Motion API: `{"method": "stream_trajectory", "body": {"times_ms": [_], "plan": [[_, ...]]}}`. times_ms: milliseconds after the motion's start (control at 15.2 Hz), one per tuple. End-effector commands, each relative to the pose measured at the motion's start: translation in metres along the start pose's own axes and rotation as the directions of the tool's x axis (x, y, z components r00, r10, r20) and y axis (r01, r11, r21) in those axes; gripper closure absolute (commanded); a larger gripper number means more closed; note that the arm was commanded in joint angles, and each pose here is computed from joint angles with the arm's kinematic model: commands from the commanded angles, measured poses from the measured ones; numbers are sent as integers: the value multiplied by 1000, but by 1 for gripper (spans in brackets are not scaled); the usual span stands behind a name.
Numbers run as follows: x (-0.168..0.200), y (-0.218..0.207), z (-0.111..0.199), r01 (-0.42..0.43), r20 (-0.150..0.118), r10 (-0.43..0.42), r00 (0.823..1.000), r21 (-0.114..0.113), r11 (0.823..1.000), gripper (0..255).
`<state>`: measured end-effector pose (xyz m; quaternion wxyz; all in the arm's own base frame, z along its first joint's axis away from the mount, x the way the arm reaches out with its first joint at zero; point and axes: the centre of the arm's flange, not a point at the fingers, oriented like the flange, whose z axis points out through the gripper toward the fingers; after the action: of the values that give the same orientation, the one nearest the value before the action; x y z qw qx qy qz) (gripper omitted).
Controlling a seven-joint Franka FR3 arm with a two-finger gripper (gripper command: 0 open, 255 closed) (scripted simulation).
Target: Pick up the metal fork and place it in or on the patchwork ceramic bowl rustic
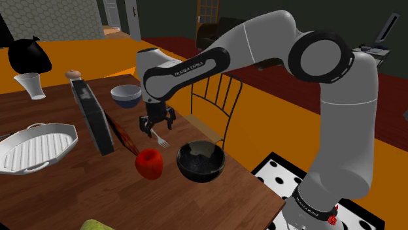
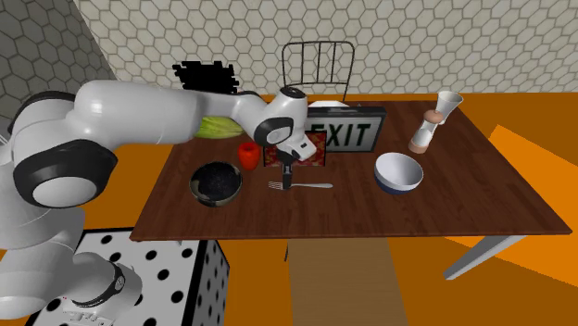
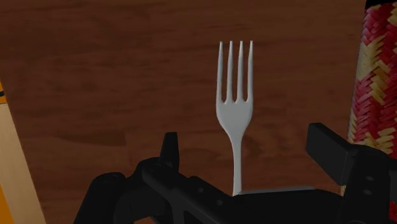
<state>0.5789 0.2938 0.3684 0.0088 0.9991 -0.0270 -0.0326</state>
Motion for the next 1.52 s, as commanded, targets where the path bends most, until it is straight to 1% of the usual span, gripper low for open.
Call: {"method": "stream_trajectory", "body": {"times_ms": [0, 396, 858, 924, 1452], "plan": [[3, -3, 11, -3, 1, 3, 1000, 1, 1000, 0], [3, -3, 40, -3, 1, 3, 1000, 1, 1000, 0], [3, -3, 40, -3, 1, 3, 1000, 1, 1000, 0], [3, -3, 40, -3, 1, 3, 1000, 1, 1000, 255], [5, -5, 38, -3, 1, 3, 1000, 0, 1000, 255]]}}
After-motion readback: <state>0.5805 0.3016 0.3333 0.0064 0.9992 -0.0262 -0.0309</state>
